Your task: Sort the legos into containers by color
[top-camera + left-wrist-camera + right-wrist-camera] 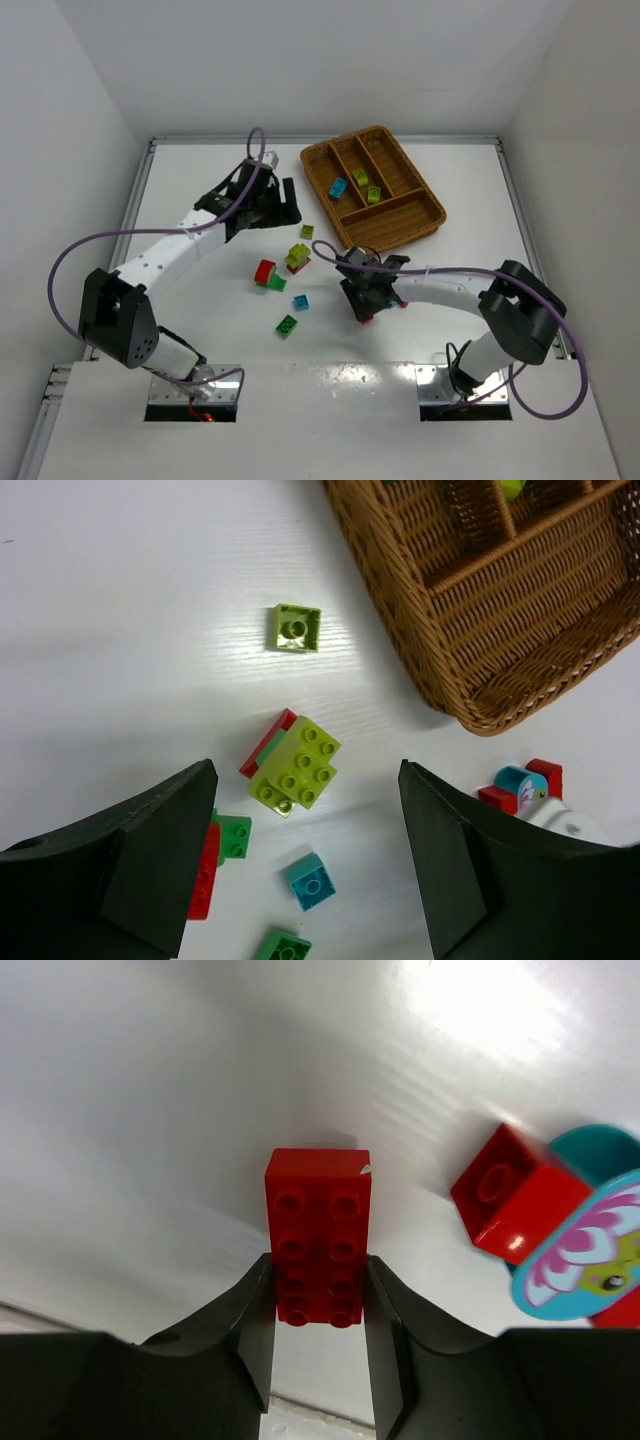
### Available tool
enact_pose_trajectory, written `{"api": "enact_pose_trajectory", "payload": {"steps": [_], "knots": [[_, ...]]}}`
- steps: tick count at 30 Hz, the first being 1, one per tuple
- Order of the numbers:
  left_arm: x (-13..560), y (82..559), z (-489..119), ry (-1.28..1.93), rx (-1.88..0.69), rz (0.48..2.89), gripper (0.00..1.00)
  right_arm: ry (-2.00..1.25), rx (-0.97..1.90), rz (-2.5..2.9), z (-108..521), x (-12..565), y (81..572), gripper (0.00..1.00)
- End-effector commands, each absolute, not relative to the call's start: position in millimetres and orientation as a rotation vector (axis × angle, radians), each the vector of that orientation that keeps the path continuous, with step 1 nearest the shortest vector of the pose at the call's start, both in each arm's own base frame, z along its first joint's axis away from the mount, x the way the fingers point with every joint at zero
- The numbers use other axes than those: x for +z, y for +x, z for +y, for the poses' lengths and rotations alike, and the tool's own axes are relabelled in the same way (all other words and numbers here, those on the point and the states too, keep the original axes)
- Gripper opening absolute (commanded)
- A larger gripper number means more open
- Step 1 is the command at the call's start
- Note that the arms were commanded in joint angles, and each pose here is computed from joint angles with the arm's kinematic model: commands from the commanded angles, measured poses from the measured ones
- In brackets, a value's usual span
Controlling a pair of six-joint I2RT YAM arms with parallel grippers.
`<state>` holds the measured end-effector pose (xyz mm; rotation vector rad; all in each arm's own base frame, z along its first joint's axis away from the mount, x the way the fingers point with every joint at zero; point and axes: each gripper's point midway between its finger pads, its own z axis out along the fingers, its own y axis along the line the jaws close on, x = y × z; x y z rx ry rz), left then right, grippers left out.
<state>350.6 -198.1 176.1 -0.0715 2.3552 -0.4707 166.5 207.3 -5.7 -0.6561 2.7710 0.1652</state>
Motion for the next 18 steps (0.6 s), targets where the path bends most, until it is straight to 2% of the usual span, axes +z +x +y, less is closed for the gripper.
{"api": "enact_pose_trajectory", "payload": {"steps": [1, 5, 9, 18], "knots": [[197, 362, -180, -0.114, -0.464, 2.298, 0.80, -0.517, 0.225, 2.606, 230, 54, 212, 0.30], [206, 369, -148, -0.204, -0.407, 2.268, 0.80, -0.290, 0.297, 2.478, 219, 117, 278, 0.30], [205, 374, -125, -0.306, -0.385, 2.263, 0.80, -0.060, 0.348, 2.402, 193, 148, 348, 0.30], [206, 374, -109, -0.351, -0.347, 2.248, 0.82, 0.314, 0.246, 2.294, 127, 161, 470, 0.30]]}}
